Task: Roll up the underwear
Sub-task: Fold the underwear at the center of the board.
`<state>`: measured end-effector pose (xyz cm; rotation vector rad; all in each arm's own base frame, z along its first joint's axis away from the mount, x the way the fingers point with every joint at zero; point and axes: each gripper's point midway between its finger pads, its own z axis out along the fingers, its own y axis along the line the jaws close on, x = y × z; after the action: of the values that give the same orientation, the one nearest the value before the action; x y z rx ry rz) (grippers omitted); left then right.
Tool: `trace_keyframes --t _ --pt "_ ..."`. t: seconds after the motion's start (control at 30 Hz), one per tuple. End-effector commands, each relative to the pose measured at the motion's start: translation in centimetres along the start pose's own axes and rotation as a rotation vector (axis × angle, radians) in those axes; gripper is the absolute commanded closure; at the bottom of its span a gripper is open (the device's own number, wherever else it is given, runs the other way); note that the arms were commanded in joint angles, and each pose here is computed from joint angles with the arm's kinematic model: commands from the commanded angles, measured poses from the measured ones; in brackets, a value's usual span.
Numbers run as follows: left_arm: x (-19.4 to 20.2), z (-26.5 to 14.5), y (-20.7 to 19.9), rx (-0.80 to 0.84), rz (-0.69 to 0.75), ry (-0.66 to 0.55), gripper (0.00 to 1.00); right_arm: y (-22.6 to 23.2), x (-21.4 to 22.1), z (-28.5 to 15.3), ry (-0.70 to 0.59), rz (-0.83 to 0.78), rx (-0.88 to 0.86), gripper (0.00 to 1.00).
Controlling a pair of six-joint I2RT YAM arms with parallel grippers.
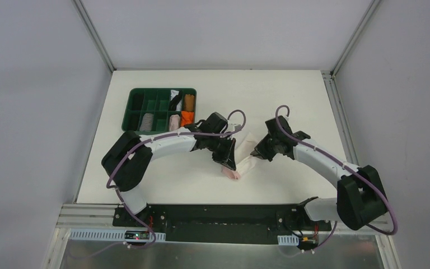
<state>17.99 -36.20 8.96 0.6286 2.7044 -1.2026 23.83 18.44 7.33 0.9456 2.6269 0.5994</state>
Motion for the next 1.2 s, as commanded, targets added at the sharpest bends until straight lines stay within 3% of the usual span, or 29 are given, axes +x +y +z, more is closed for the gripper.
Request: trace_keyframes --t 0.0,0.27,1.17 --pt "1.1 0.8 1.9 -0.017 -0.028 0.048 1.0 2.4 -1.3 0.5 -0.035 -0.061 -0.053 1.0" --pt "1.3 0.8 5.2 -0.099 -0.055 0.033 1.0 3.3 -1.5 1.4 -0.02 -0.083 -0.049 1.0" --pt "-0.8 -1.6 7.2 -0.157 -0.07 -0.048 1.0 8.6 -2.0 3.9 0.072 -0.126 -0.079 1.0"
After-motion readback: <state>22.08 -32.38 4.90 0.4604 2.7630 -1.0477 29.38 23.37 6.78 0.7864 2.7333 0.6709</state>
